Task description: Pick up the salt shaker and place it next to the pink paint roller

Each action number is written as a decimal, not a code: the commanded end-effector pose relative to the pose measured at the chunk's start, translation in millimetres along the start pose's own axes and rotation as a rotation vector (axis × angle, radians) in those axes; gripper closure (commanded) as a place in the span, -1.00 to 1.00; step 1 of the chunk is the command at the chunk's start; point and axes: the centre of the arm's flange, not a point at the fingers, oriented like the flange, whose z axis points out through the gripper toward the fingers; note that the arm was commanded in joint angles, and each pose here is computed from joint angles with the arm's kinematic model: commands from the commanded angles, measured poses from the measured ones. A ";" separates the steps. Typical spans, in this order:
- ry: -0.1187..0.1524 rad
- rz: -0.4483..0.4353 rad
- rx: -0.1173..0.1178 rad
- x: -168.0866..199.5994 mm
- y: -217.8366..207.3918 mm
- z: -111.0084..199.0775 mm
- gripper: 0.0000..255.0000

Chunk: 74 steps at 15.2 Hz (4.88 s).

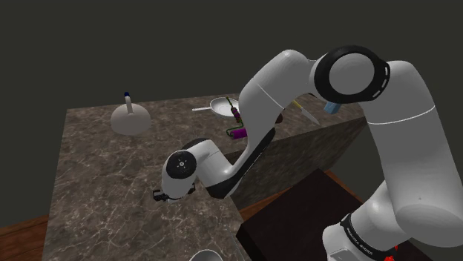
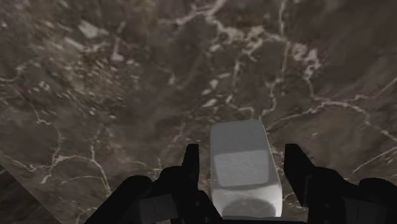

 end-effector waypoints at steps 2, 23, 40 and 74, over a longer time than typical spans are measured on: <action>0.000 0.000 0.000 0.0 0.0 0.0 1.00; 0.000 0.000 0.000 25.2 -1.7 -69.4 1.00; 0.000 0.000 0.000 55.9 -3.8 -153.7 1.00; 0.000 0.000 0.000 227.9 337.6 -123.4 1.00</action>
